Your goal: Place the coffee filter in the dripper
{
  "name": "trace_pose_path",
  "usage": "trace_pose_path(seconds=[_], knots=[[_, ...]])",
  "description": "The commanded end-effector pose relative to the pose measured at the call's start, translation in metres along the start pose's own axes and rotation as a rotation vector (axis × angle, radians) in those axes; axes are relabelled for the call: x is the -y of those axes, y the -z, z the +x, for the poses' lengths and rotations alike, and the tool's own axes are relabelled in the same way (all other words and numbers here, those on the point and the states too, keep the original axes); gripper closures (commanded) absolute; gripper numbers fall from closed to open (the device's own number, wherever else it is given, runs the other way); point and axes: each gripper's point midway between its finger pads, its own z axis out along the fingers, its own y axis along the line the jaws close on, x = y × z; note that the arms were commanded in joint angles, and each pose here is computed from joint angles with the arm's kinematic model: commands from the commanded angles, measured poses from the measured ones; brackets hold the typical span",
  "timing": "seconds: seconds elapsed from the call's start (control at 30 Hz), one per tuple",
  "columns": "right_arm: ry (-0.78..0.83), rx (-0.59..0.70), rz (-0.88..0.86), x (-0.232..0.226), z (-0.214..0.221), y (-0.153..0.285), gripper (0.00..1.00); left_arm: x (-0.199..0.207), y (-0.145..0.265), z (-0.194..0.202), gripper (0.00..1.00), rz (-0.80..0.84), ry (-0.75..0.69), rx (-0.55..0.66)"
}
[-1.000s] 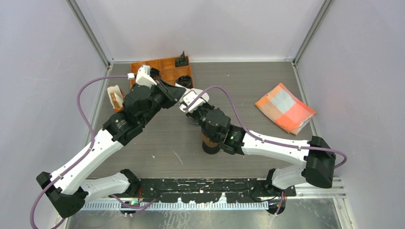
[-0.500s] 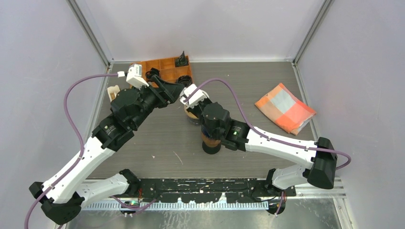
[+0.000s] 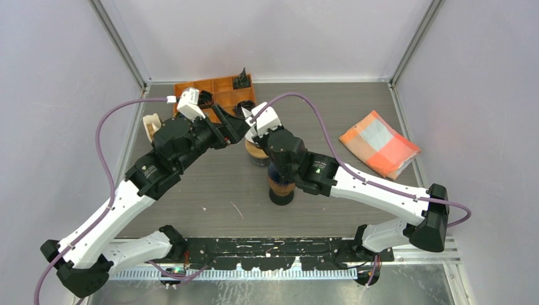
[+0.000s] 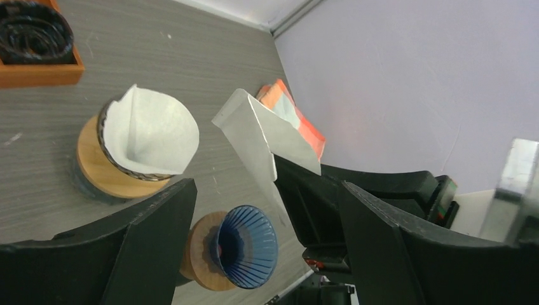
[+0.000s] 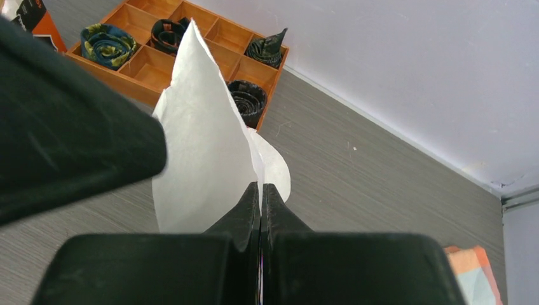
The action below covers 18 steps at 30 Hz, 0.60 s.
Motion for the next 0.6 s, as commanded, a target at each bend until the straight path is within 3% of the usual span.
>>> trace_pose_path(seconds=[0.0,0.3,0.57], knots=[[-0.127,0.017,0.042,0.017,-0.023,0.010,0.99,0.013,-0.009,0.014,0.16,0.051,0.078,-0.065],[-0.202,-0.008,0.045,0.018,-0.016,0.015,0.99,-0.006,-0.026,0.037,0.21,-0.051,0.135,-0.104],[-0.259,-0.039,0.064,0.024,-0.010,0.021,0.99,-0.022,-0.030,0.055,0.35,-0.162,0.061,-0.181]])
